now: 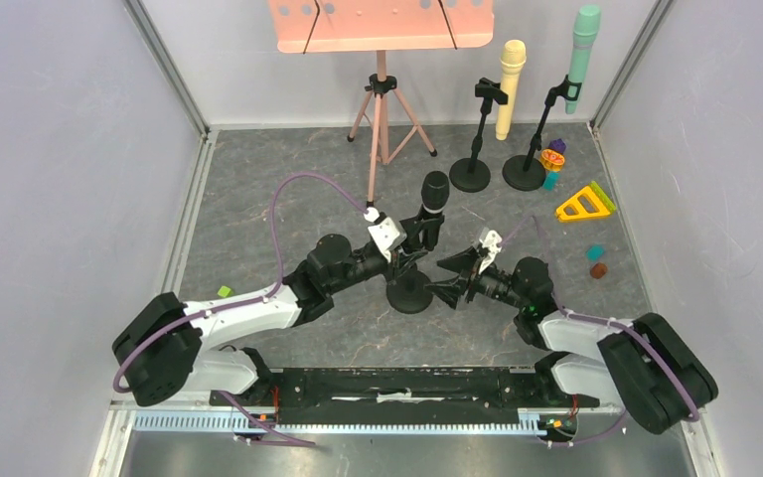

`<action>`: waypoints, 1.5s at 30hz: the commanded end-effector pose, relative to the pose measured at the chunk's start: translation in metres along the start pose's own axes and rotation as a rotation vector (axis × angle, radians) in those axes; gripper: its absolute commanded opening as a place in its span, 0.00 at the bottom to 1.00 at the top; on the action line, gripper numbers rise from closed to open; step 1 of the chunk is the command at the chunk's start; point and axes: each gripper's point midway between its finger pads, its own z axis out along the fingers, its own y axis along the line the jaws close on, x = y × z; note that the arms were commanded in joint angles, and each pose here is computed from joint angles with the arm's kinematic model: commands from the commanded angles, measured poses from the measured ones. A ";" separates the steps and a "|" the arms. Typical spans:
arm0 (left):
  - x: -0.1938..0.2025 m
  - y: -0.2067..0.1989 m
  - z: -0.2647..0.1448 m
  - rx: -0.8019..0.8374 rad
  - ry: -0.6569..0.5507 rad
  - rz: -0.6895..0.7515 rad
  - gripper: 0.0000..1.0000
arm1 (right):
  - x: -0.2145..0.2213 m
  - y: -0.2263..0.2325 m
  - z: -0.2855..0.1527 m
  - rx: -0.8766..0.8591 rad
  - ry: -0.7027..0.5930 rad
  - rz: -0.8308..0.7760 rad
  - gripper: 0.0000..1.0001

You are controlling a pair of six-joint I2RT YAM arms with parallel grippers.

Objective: Remove the microphone from the stand

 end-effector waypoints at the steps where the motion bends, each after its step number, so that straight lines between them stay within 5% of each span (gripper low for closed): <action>1: -0.009 -0.021 0.003 0.132 -0.038 0.058 0.02 | -0.048 0.032 0.002 -0.152 -0.222 -0.213 0.74; 27: -0.030 -0.021 -0.004 0.130 -0.117 0.010 0.02 | -0.034 0.041 0.045 -0.326 -0.187 -0.224 0.60; 33: -0.029 -0.019 -0.003 0.121 -0.110 -0.002 0.02 | -0.045 0.042 0.045 -0.320 -0.242 -0.180 0.45; 41: -0.025 -0.009 -0.005 0.053 -0.100 -0.018 0.02 | -0.046 0.028 0.042 -0.194 -0.273 -0.150 0.02; 45: -0.022 -0.005 -0.005 0.028 -0.094 -0.029 0.02 | -0.046 0.017 0.036 -0.052 -0.299 -0.175 0.00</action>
